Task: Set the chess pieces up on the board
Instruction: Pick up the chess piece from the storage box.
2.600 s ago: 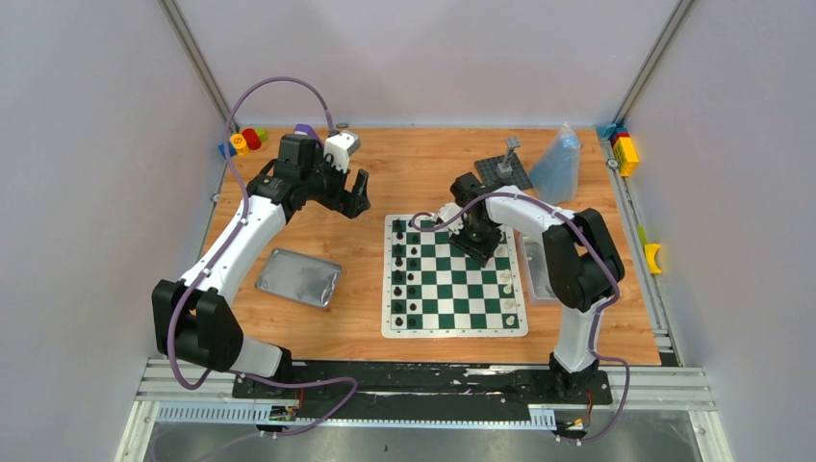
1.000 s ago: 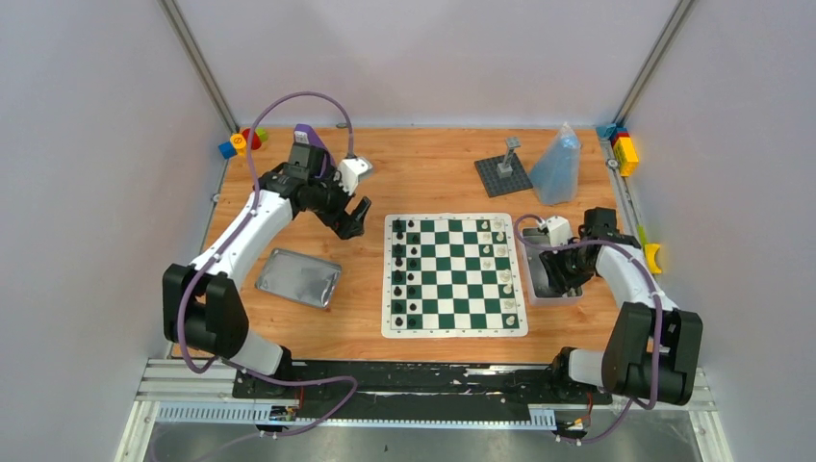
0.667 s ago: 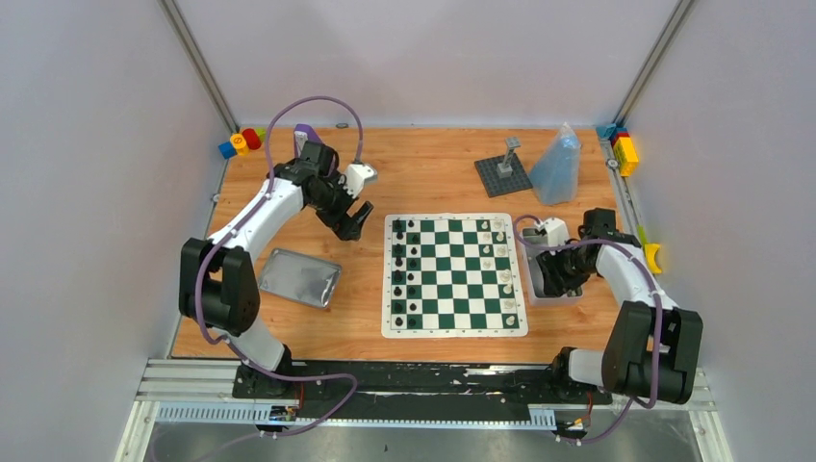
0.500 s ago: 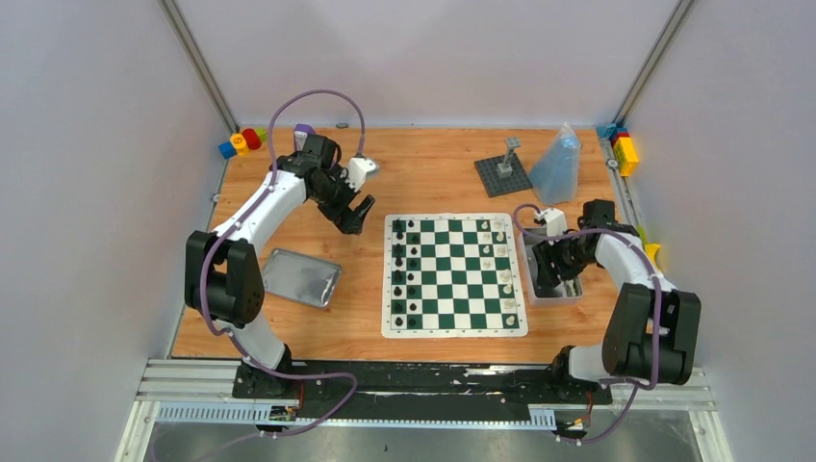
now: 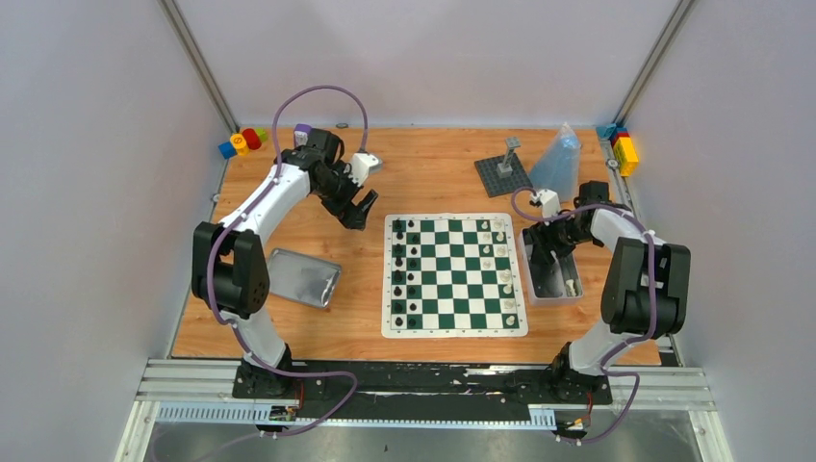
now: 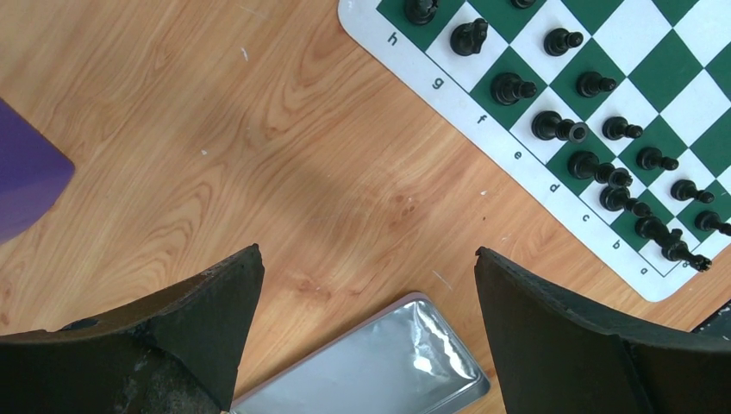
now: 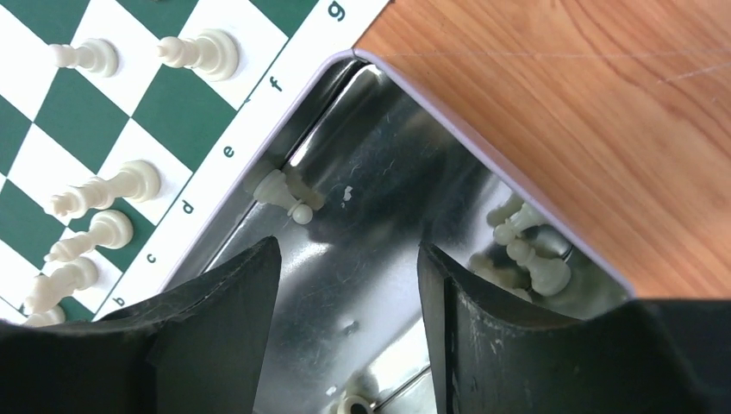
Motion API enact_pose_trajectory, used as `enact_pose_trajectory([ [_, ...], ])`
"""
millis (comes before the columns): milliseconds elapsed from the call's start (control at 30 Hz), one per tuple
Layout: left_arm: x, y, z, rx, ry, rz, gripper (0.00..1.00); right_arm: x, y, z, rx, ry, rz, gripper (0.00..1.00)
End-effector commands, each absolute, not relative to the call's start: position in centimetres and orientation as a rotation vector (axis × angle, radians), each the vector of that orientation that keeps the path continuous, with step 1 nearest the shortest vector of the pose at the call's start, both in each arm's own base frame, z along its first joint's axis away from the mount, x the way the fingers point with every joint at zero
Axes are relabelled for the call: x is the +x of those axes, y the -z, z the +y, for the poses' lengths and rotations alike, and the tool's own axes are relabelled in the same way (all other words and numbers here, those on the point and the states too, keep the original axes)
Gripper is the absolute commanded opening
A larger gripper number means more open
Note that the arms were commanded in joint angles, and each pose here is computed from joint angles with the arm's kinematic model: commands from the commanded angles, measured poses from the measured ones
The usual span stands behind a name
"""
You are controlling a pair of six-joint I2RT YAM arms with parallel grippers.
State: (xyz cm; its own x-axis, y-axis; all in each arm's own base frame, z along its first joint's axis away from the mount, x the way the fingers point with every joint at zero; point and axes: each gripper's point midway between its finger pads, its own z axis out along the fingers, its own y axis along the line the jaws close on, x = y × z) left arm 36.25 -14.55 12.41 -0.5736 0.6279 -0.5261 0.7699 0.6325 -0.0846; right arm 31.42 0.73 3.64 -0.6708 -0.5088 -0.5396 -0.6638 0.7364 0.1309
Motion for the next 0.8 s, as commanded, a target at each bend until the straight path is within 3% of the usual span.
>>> enact_pose_trajectory([
  [0, 37.2, -14.1, -15.2, 1.082, 0.460, 2.357, 1.00, 33.4, -4.3, 1.2, -1.013, -0.431, 2.330, 0.60],
  [400, 37.0, -14.2, -15.1, 1.077, 0.454, 2.350, 1.00, 33.2, -3.4, 2.7, -1.191, -0.444, 2.208, 0.57],
  [767, 37.2, -13.5, -14.6, 1.066, 0.410, 2.370, 1.00, 32.1, -1.9, 3.7, -1.326, -0.473, 2.135, 0.48],
])
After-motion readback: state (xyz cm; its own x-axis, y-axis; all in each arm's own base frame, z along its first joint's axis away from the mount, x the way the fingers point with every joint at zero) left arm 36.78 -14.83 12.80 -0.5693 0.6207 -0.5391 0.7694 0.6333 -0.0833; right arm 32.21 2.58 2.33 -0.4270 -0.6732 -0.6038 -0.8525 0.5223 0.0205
